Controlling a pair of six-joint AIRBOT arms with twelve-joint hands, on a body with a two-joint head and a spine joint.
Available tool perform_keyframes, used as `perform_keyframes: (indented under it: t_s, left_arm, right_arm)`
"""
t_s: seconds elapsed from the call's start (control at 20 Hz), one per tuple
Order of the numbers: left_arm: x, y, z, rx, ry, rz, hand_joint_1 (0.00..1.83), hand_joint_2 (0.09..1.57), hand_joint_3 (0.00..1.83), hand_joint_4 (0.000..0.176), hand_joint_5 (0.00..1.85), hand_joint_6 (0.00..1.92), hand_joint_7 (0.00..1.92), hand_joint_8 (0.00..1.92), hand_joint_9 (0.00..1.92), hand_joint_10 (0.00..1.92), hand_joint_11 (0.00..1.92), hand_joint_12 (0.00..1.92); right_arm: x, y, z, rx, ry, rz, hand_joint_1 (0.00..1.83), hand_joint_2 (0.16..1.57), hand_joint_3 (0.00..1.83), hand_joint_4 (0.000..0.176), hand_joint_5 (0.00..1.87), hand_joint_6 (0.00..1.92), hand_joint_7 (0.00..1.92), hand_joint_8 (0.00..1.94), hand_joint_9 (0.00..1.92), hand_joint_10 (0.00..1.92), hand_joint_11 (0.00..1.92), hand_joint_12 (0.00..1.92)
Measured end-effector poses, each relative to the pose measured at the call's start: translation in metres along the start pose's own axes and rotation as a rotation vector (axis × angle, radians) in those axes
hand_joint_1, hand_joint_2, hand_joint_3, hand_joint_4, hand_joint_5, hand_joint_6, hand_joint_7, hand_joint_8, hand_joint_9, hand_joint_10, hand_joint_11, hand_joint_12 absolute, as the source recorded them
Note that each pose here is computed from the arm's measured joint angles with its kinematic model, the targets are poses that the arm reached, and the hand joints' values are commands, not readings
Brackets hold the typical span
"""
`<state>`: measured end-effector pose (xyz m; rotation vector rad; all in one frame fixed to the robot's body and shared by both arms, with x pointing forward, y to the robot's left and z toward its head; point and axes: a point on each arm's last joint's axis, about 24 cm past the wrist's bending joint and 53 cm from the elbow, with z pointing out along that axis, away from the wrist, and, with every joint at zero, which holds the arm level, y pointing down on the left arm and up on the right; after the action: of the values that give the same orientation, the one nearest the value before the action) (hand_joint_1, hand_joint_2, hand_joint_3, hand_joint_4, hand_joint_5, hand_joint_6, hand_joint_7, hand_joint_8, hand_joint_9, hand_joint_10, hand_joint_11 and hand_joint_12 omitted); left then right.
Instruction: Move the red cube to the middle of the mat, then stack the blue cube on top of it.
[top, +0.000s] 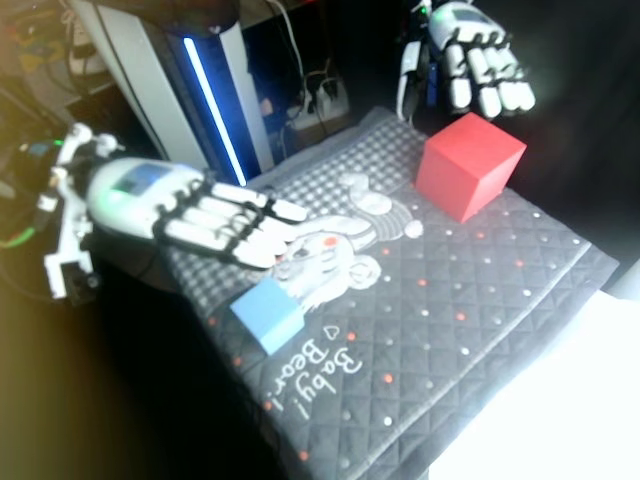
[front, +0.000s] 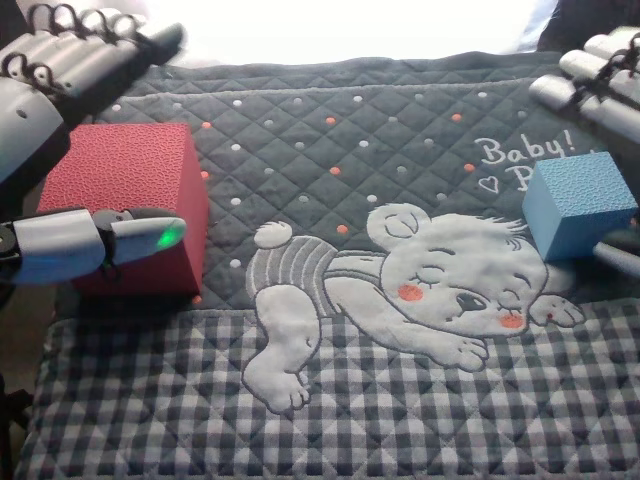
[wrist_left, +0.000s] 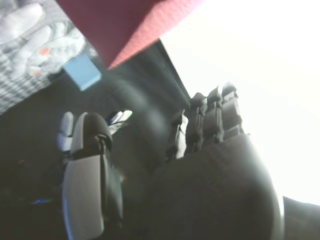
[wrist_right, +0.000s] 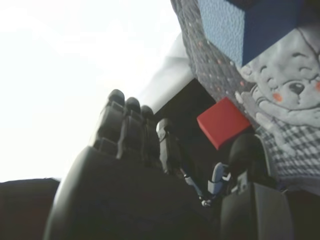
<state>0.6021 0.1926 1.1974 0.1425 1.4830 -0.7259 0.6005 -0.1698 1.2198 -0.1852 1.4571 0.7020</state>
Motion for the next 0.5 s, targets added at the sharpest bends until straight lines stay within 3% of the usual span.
perform_keyframes:
  t_s: [0.05,0.1,0.2,0.3,0.35,0.4,0.45,0.5]
  left_arm:
    - [0.002,0.001,-0.001,-0.004,0.006,0.001,0.62,1.07,0.0,0.101,0.0,0.0,0.0,0.0,0.0,0.0,0.0,0.0]
    - [0.005,0.002,-0.002,-0.007,0.013,-0.003,0.65,1.06,0.0,0.102,0.0,0.0,0.0,0.0,0.0,0.0,0.0,0.0]
    - [0.011,0.004,-0.001,-0.021,0.023,-0.023,0.6,1.07,0.0,0.103,0.0,0.0,0.0,0.0,0.0,0.0,0.0,0.0]
    - [0.015,0.008,0.0,-0.029,0.034,-0.023,0.58,1.07,0.0,0.107,0.0,0.0,0.0,0.0,0.0,0.0,0.0,0.0]
    - [0.015,0.011,0.0,-0.036,0.036,-0.021,0.61,1.06,0.0,0.098,0.0,0.0,0.0,0.0,0.0,0.0,0.0,0.0]
    - [0.013,0.017,0.001,-0.056,0.034,-0.023,0.64,1.05,0.0,0.086,0.0,0.0,0.0,0.0,0.0,0.0,0.0,0.0]
    - [0.012,0.021,0.002,-0.065,0.034,-0.021,0.66,1.02,0.0,0.086,0.0,0.0,0.0,0.0,0.0,0.0,0.0,0.0]
    - [0.01,0.031,0.004,-0.095,0.033,-0.028,0.67,1.0,0.0,0.101,0.0,0.0,0.0,0.0,0.0,0.0,0.0,0.0]
  right_arm:
    - [-0.001,-0.003,-0.001,0.013,-0.005,0.008,0.77,1.16,0.01,0.0,0.0,0.0,0.0,0.0,0.0,0.0,0.0,0.28]
    - [-0.004,-0.006,-0.003,0.02,-0.025,0.01,0.76,1.16,0.0,0.0,0.0,0.0,0.0,0.0,0.0,0.0,0.0,0.34]
    - [-0.002,-0.009,-0.009,0.036,-0.03,0.018,0.7,1.17,0.0,0.0,0.0,0.0,0.0,0.0,0.0,0.0,0.0,0.21]
    - [-0.005,-0.012,-0.01,0.045,-0.039,0.027,0.71,1.17,0.0,0.0,0.0,0.0,0.0,0.0,0.0,0.0,0.0,0.21]
    - [-0.008,-0.013,-0.01,0.046,-0.051,0.029,0.72,1.16,0.0,0.008,0.0,0.0,0.0,0.0,0.0,0.0,0.0,0.08]
    - [-0.011,-0.013,-0.011,0.046,-0.059,0.028,0.72,1.16,0.0,0.005,0.0,0.0,0.0,0.0,0.0,0.0,0.0,0.05]
    - [-0.011,-0.013,-0.011,0.047,-0.061,0.029,0.69,1.16,0.0,0.001,0.0,0.0,0.0,0.0,0.0,0.0,0.0,0.01]
    - [-0.01,-0.013,-0.01,0.045,-0.059,0.031,0.67,1.16,0.0,0.0,0.0,0.0,0.0,0.0,0.0,0.0,0.0,0.0]
